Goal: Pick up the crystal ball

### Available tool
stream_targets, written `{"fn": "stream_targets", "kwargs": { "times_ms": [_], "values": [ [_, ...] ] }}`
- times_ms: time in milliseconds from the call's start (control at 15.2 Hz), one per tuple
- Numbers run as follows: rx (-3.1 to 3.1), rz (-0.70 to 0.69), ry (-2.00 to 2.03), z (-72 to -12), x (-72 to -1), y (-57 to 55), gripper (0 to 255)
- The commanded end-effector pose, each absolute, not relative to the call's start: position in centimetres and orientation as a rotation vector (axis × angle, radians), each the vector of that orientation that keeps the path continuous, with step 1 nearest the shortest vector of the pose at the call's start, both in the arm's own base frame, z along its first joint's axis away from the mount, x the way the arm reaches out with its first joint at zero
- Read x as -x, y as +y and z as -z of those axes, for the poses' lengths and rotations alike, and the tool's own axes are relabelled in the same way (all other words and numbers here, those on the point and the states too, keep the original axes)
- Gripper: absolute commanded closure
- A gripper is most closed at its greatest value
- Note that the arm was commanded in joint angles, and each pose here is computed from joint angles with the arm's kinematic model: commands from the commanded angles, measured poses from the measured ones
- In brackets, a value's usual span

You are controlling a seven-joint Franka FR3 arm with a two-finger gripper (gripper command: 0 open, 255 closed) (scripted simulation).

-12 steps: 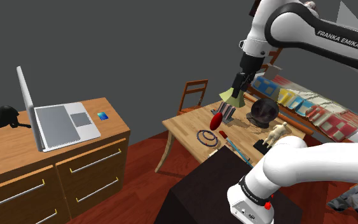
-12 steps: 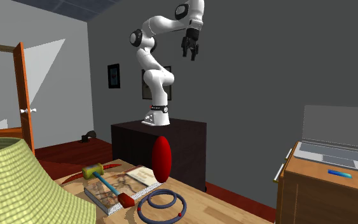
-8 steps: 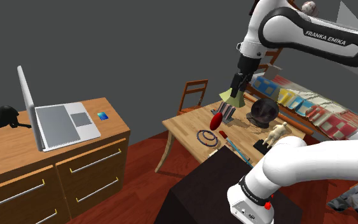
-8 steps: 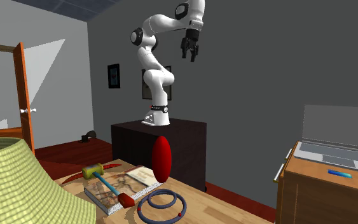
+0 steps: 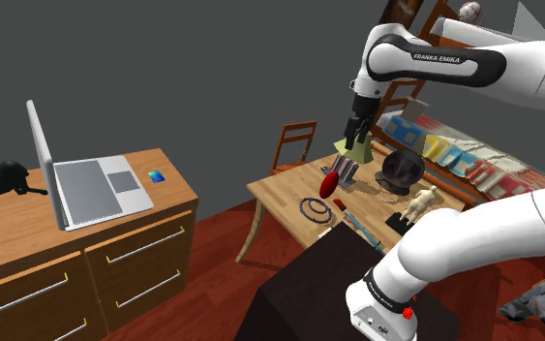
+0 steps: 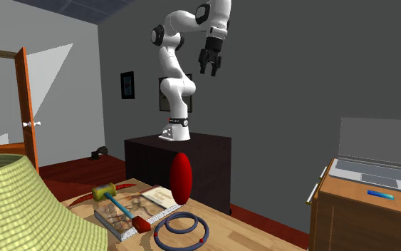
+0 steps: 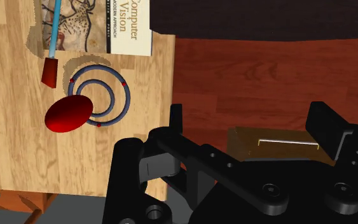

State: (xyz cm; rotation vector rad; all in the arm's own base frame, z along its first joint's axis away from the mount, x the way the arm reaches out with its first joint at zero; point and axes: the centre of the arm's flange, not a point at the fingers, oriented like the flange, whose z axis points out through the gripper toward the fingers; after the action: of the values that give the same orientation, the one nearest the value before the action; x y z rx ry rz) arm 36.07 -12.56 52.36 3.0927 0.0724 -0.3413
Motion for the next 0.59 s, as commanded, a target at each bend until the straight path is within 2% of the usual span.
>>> {"fn": "stream_targets", "kwargs": {
  "times_ms": [0, 528],
  "values": [
    [-3.102, 0.376, 0.069, -51.1, -37.5, -14.8, 0],
    [-3.137, 0.516, 0.053, -44.8, -42.3, -23.5, 0]
  ]
}}
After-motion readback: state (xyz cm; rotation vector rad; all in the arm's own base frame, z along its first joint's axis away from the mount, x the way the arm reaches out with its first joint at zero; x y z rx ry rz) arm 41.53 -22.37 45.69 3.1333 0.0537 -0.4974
